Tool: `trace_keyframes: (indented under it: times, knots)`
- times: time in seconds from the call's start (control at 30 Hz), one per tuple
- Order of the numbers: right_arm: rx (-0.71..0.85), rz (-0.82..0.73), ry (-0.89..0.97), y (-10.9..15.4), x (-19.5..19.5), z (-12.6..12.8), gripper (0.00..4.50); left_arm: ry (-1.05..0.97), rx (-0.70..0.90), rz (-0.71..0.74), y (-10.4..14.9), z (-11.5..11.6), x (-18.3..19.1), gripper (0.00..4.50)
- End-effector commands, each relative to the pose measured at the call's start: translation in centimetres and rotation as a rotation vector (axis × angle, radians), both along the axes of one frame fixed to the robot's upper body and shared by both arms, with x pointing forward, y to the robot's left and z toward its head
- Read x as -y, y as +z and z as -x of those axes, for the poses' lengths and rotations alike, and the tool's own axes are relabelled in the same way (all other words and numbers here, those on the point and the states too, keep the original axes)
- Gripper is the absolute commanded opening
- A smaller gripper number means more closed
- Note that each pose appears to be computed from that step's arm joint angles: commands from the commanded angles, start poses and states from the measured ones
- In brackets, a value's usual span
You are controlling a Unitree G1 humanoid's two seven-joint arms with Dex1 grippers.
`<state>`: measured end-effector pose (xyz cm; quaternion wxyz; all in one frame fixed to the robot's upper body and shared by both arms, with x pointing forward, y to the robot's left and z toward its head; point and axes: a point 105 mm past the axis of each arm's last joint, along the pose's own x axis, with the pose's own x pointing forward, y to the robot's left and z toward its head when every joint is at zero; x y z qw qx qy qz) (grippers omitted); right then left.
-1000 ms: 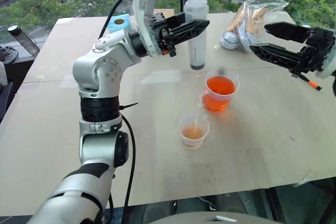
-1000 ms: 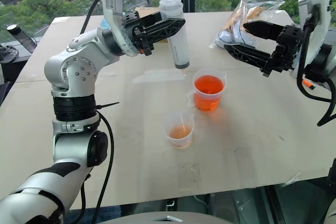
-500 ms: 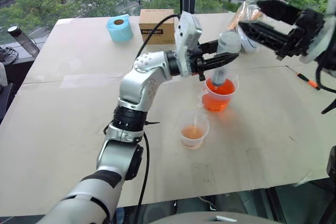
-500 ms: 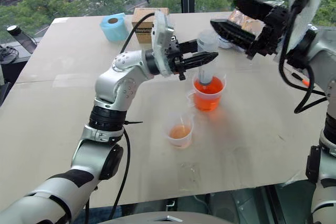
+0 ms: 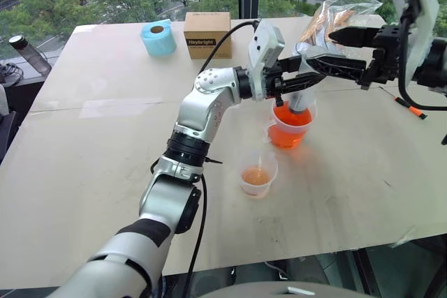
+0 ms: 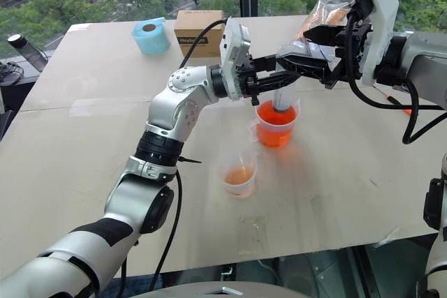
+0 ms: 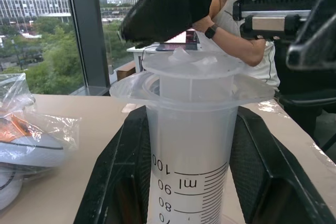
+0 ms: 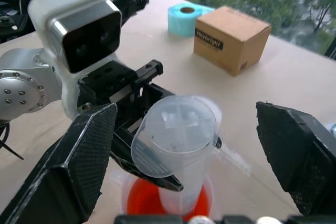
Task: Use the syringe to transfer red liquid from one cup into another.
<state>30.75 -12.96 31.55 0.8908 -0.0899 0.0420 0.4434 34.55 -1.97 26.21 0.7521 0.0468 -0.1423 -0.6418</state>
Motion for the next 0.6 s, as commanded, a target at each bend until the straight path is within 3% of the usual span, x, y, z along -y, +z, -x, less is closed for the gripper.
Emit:
trace_keyframes:
  times: [0.03,0.17,0.33,0.4,0.6]
  knots:
    - [0.01,0.017,-0.006,0.86,0.05,0.12,4.5,-0.02,0.079,0.006,1.38,0.61,0.46,1.45]
    - [-0.001,0.021,0.003,0.85,-0.09,0.11,4.5,-0.022,0.076,0.009,1.27,0.7,0.52,1.45]
    - [0.002,0.018,0.007,1.12,-0.26,-0.05,2.12,-0.017,0.073,0.011,1.18,0.56,0.53,1.45]
    - [0.003,0.019,0.01,1.21,-0.28,-0.05,1.41,-0.016,0.074,0.012,1.16,0.56,0.58,1.45]
    - [-0.006,0.031,0.019,1.1,-0.25,0.12,1.39,-0.016,0.072,0.019,1.23,0.59,0.72,1.45]
